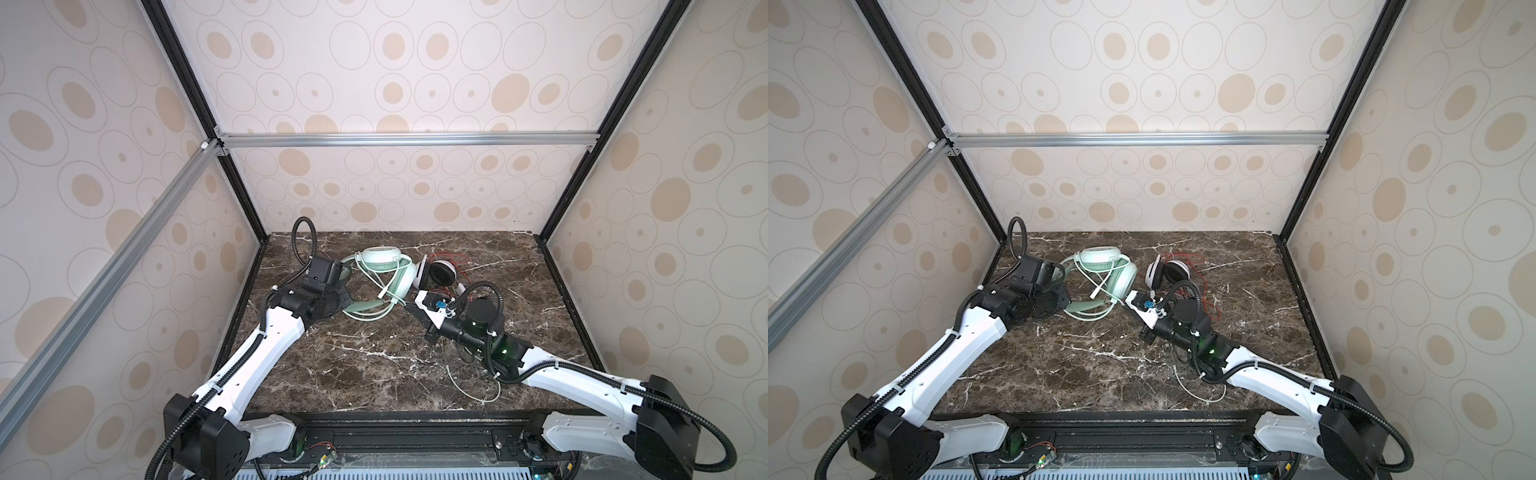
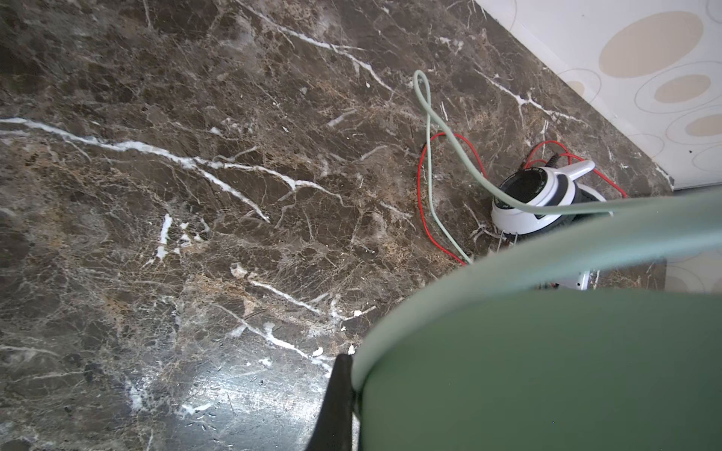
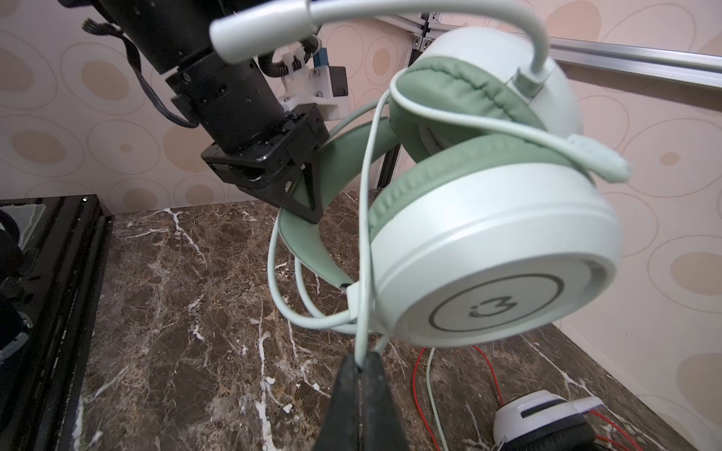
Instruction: Wrap the headphones
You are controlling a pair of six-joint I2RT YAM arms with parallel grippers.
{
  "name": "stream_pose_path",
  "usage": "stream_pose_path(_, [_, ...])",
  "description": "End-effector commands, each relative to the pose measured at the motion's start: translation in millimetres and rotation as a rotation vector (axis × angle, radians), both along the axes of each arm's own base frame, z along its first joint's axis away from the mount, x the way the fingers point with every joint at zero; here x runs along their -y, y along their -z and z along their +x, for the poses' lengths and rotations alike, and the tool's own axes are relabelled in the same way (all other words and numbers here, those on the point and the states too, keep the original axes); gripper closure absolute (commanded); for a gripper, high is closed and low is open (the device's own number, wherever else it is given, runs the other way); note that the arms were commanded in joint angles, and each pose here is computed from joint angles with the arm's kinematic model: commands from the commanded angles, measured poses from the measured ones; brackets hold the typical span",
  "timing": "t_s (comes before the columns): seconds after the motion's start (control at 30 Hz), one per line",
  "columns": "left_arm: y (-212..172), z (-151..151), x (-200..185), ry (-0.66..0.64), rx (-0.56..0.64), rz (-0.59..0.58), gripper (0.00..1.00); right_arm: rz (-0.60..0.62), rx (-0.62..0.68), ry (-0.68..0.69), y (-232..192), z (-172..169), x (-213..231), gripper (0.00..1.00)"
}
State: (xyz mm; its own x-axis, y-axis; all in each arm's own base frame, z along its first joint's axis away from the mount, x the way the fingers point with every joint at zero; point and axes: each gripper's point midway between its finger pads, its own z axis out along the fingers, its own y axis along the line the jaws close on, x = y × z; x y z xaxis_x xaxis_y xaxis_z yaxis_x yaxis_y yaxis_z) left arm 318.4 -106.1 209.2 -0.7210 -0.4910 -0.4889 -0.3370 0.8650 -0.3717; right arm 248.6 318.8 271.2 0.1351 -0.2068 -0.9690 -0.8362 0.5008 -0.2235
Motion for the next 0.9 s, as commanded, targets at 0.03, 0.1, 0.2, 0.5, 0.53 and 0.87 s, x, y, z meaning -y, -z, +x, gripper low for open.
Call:
stream_pose_path(0.03, [-20.5,18.9,-18.4,-0.115,0.087,0.057,1.0,0.049,-0.007,-0.078,-20.7,-18.3,-3.7,1.0])
stream_pose_path(0.1, [-18.3,17.9,-16.2,-0.118,0.079,0.057,1.0,0.058,-0.016,-0.091,-25.3,-19.7,-6.7,1.0])
stream_pose_path(0.2, [-18.0,17.0,-11.1,-0.117,0.08,0.046,1.0,0.055,-0.03,-0.114,-28.8,-23.3,-17.0,1.0])
stream_pose_path(0.5, [-19.3,16.8,4.6,-0.086,0.084,0.066,1.0,0.042,-0.048,-0.119,-28.9,-21.9,-48.7,1.0])
stream_pose_path(0.53, [-19.5,16.8,5.4,-0.083,0.085,0.067,1.0,0.045,-0.047,-0.102,-30.4,-18.2,-49.0,1.0])
stream_pose_path(0.87, [-21.0,15.5,11.0,-0.038,0.079,0.061,1.0,0.038,-0.081,0.027,-38.3,-8.1,-26.5,0.68])
